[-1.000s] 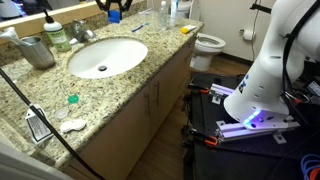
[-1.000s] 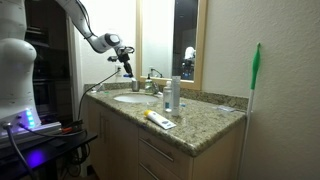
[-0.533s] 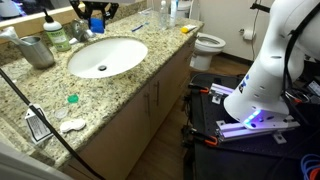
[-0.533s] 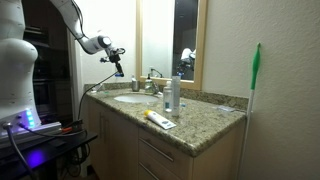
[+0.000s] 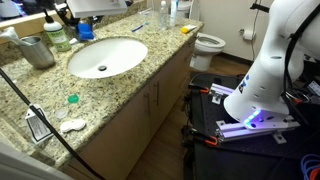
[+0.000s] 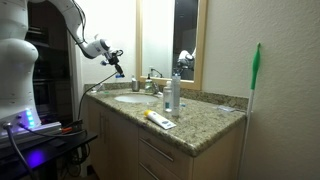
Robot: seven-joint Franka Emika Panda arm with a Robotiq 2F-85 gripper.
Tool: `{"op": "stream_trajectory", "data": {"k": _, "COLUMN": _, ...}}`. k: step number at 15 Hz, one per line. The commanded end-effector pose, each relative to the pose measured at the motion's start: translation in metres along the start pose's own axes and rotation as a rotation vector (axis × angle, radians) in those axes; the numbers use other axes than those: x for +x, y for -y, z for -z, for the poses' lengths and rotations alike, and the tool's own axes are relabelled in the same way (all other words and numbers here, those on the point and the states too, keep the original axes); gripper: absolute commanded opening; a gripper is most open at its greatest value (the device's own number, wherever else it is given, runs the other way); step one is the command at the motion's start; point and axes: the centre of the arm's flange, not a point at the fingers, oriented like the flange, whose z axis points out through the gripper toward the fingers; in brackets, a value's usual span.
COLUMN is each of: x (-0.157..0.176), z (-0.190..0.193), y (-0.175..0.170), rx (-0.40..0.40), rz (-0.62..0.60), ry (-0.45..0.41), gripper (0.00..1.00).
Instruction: Put the blue thing on the left side of the sink
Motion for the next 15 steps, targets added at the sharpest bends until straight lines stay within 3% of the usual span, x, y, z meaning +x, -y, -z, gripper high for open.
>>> {"op": "stream_trajectory", "data": {"k": 1, "x": 0.005, "z": -0.041, "y": 0.04, "rx": -0.026, "rz": 0.092, "ry": -0.092, "gripper": 0.19}}
{"op": "stream_trajectory", "data": {"k": 3, "x": 0.002, "z": -0.057, "y": 0.058, "rx": -0.025, "rz": 0.106, "ry": -0.109, "gripper": 0.19}}
{"op": "stream_trajectory", "data": {"k": 4, "x": -0.001, "z": -0.032, "y": 0.037, "rx": -0.026, "rz": 0.091, "ry": -0.081, "gripper": 0.44}}
{"op": "stream_trajectory", "data": {"k": 7, "x": -0.003, "z": -0.05, "y": 0.054, "rx": -0.026, "rz": 0.103, "ry": -0.084, "gripper": 0.44}}
{"op": "stream_trajectory", "data": {"k": 8, "x": -0.002, "z": -0.051, "y": 0.055, "rx": -0.026, "rz": 0.104, "ry": -0.085, "gripper": 0.19}}
{"op": "stream_trajectory", "data": {"k": 12, "x": -0.026, "z": -0.081, "y": 0.079, "rx": 0.011, "rz": 0.125, "ry": -0.095, "gripper": 0.19}}
{"op": "stream_trajectory", "data": {"k": 15, "x": -0.043, "z": -0.098, "y": 0.109, "rx": 0.081, "rz": 0.121, "ry": -0.15, "gripper": 0.19}}
